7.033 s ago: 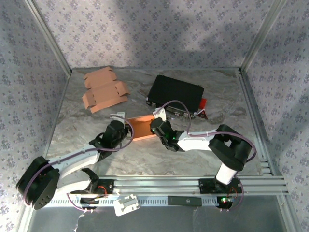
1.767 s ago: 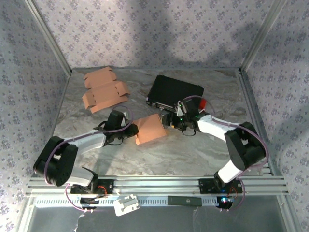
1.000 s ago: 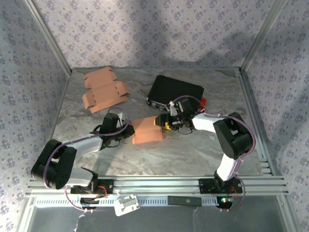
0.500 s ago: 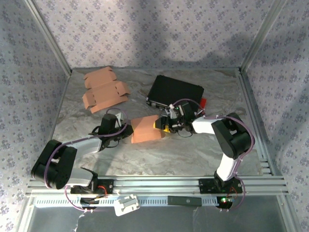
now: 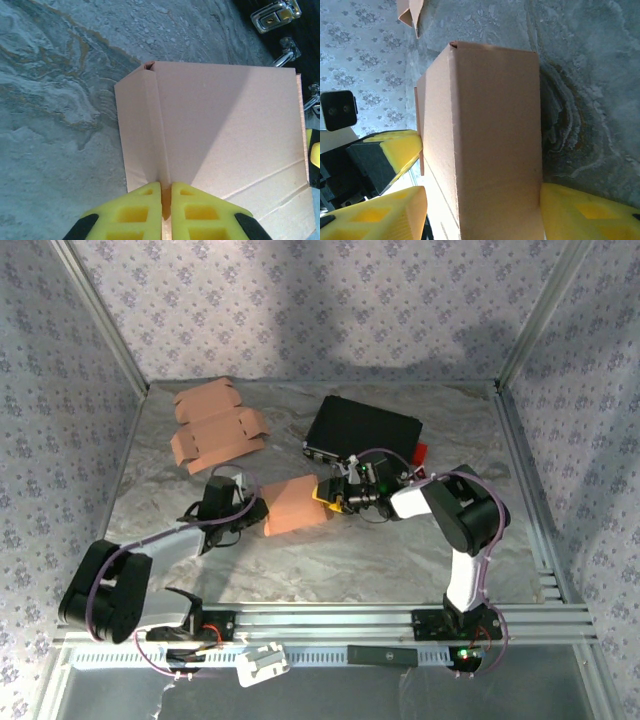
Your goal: Fold the paper box
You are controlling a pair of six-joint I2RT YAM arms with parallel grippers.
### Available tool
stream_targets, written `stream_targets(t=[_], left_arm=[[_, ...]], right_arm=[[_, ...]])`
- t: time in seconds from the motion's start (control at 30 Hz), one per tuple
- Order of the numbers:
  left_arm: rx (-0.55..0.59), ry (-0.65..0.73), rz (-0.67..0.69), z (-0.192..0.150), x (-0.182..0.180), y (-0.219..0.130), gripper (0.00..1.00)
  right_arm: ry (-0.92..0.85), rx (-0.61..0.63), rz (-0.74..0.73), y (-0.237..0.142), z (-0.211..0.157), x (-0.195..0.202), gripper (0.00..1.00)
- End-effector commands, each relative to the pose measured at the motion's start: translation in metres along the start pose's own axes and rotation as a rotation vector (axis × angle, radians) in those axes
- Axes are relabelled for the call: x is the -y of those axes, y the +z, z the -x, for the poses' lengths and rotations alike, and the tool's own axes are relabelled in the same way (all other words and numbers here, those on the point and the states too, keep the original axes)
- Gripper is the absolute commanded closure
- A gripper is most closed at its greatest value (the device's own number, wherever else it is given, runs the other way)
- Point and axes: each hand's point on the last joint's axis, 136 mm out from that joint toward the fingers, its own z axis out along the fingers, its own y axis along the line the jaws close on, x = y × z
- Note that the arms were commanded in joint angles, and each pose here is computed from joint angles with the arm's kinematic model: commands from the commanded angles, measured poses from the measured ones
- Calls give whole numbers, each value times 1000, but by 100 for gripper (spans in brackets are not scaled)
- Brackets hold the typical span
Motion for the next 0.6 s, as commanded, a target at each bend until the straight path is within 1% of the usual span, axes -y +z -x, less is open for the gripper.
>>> stream_targets(t=[0.0, 0.13, 0.27, 0.3, 0.37, 0.57], left_arm=[[-103, -12, 79, -27, -25, 0, 91], [-107, -36, 76, -30, -35, 3, 92], [-109, -38, 114, -31, -45, 4, 94], [-110, -45, 137, -32, -51, 4, 96], [-111, -54, 160, -33, -58, 3, 98], [-108, -59, 178, -33, -63, 2, 98]], right_arm=[[-14, -40, 64, 12, -14, -16, 38], [-18, -52, 60, 16, -15, -15, 37], [-28, -85, 36, 21, -19, -12, 36], [-32, -84, 24, 19, -20, -11, 36], [-35, -75, -2, 13, -19, -6, 36], [-60, -65, -14, 1, -17, -9, 33]])
